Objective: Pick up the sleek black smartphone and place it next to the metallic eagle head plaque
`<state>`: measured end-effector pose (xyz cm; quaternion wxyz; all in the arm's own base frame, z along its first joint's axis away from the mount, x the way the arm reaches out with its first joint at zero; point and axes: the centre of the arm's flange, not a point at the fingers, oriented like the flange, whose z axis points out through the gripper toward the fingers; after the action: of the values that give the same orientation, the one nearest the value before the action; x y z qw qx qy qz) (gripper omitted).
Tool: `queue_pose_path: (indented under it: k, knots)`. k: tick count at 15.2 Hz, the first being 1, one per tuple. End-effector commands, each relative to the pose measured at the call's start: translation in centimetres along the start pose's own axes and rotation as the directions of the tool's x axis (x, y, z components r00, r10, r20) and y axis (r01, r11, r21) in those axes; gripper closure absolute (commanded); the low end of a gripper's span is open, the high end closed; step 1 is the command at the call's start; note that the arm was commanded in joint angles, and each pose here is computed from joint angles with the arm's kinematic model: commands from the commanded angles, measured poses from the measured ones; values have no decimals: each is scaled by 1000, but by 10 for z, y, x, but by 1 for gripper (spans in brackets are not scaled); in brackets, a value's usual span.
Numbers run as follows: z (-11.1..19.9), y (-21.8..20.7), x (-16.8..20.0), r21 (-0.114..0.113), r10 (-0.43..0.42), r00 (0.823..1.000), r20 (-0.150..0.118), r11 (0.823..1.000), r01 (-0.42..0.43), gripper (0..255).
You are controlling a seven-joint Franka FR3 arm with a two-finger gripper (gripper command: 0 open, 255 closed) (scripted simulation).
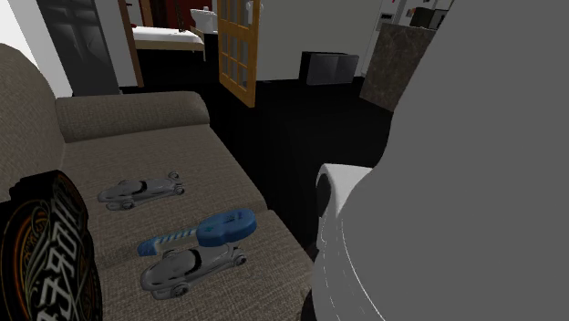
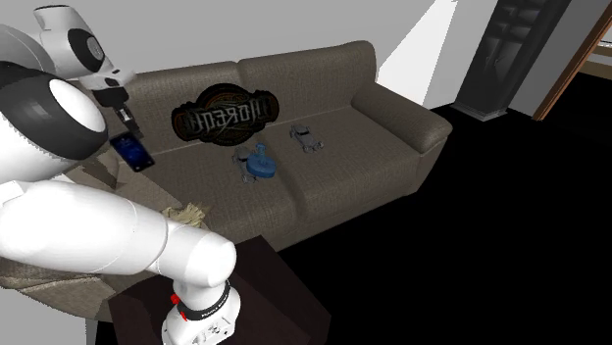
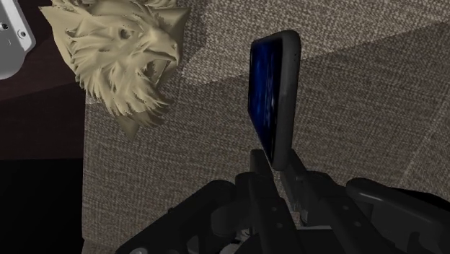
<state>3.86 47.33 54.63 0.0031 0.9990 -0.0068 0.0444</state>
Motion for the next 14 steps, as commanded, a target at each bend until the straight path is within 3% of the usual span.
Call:
queue_pose_path:
  k: [1,14]
  knots:
    - [10,1,0,0,0,1000,0,1000,0,255]
    - [78,0,-7,0,0,1000,0,1000,0,255]
